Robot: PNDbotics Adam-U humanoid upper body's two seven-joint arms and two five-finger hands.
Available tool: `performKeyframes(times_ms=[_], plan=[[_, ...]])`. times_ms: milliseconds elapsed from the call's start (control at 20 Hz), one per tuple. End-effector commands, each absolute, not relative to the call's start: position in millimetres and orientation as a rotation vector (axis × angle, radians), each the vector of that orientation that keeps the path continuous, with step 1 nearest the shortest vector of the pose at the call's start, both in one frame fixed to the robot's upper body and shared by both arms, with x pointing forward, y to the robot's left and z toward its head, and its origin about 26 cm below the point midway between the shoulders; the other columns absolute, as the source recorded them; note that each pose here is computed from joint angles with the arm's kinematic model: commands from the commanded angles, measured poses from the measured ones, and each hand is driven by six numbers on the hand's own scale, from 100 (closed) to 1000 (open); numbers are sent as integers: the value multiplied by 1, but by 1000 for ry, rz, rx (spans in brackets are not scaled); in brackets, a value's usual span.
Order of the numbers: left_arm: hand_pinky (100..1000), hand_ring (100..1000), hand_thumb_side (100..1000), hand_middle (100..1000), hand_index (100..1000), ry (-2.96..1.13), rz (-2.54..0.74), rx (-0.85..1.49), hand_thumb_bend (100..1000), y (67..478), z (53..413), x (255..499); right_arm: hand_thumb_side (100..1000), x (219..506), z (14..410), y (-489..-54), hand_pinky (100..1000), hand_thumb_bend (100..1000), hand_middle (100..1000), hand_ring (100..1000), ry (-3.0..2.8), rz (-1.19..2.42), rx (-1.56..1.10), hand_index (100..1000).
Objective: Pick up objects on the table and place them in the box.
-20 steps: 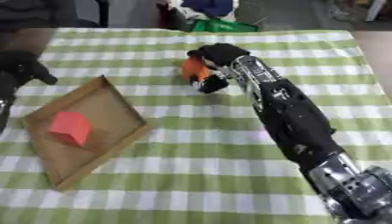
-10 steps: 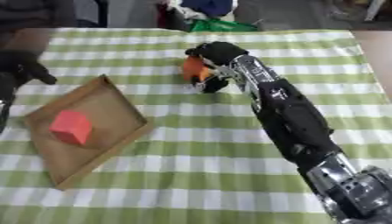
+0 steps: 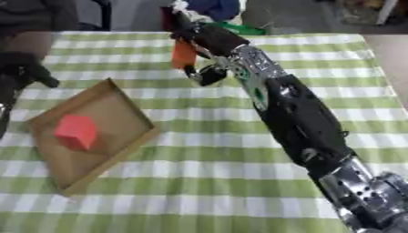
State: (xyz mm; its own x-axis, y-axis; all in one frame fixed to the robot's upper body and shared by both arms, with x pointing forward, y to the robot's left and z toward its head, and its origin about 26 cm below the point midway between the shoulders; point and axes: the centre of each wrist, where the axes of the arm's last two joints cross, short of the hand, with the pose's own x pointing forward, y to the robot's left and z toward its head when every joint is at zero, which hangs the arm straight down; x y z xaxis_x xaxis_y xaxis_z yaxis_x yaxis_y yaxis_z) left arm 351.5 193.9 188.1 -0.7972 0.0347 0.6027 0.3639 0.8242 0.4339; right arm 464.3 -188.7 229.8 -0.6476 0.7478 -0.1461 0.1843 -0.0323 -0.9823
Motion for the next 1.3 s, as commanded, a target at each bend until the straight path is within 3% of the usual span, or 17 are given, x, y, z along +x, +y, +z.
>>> performKeyframes(times_ms=[50,400,700,850,950,1100,1300], plan=[[642,572,608,568,765,-2434,-744,-287,184,196,195,350,141,454,256,-168,759,100,347,713,-1904,1796,-905,973],[641,572,602,568,764,-2444,-731,-316,187,193,195,348,199,442,237,-114,767,100,386,733,-1874,2084,-688,977],[641,572,605,569,764,-2442,-732,-320,189,192,195,348,257,436,211,-94,771,100,473,756,-1816,2284,-705,965],[641,572,606,569,765,-2440,-735,-320,189,192,195,348,310,436,199,-91,776,100,581,769,-1803,2326,-725,969],[641,572,607,569,764,-2439,-735,-320,188,192,195,348,350,436,198,-90,785,100,752,788,-1823,2329,-759,977],[641,572,606,569,764,-2438,-735,-319,189,192,195,348,399,436,201,-92,800,100,916,820,-1876,2294,-844,978],[641,572,605,569,764,-2439,-734,-318,189,192,195,348,471,437,204,-94,818,115,1000,850,-1911,2258,-927,984]])
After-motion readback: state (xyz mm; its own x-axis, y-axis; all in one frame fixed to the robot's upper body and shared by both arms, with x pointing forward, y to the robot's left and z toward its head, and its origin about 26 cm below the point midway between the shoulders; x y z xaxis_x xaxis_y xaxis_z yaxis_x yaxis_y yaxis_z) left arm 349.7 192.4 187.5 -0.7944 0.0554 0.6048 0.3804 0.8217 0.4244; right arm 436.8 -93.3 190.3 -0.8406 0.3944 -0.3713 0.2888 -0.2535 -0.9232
